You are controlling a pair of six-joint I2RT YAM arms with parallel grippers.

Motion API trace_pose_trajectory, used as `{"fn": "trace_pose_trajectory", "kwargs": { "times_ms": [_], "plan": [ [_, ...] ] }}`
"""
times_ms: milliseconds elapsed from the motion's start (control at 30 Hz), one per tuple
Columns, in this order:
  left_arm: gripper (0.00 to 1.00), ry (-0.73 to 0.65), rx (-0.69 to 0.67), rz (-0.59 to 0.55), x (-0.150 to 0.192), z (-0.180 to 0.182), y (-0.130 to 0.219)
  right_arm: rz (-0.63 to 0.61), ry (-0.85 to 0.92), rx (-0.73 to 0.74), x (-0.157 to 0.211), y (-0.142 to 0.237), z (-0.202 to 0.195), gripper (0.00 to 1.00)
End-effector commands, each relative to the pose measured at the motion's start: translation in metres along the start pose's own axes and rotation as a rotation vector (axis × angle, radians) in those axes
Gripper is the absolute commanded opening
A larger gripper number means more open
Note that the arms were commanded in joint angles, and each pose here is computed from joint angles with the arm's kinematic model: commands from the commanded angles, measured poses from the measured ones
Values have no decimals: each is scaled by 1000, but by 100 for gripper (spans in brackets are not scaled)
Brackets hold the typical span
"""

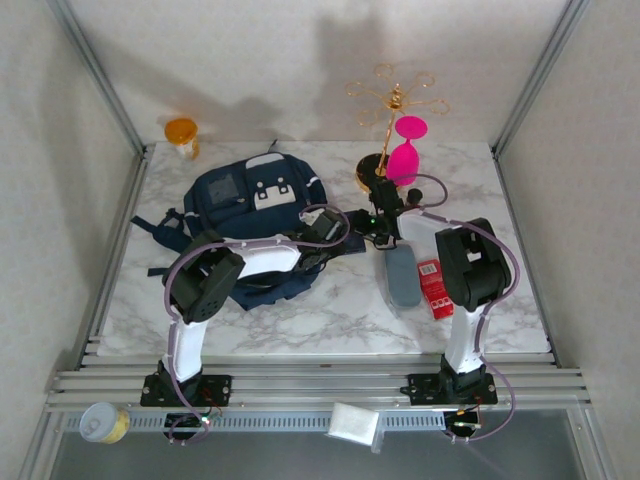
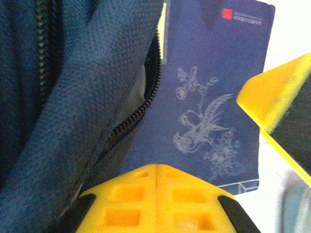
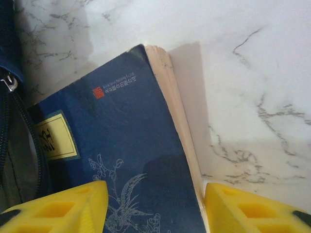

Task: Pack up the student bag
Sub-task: Move the student bag to the middle-left of the table.

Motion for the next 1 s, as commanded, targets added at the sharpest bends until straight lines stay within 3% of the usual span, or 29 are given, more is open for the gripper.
{"fn": "trace_pose_trajectory", "kwargs": {
  "times_ms": [0,133,333,667,800,967],
  "plan": [
    [0,-70,-172,-49,-8,35,-7,53,41,-81,3,-7,9,57],
    [0,-115,-244,-25,-2,55,-8,63,66,-147,10,7,17,54],
    [0,-114,-230,2,4,65,-7,108,84,-296,32,29,31,42],
    [0,-101,-211,8,6,65,-5,112,112,-267,37,25,23,28],
    [0,-102,-202,14,6,63,-3,69,152,-173,29,23,13,28],
    [0,-97,-177,20,5,57,-2,63,187,-172,19,9,14,27]
  ]
}}
Point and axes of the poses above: each hand's point on the last joint's axis, 136 mm out from that joint toward the fingers, its own y axis back along the fingers, its own z axis along the line the jaws close on, x = y × z, the point moved 5 cm from there along y, back along the fingers, and after that the axes turned 7 degrees about y, right-handed, at the moved point
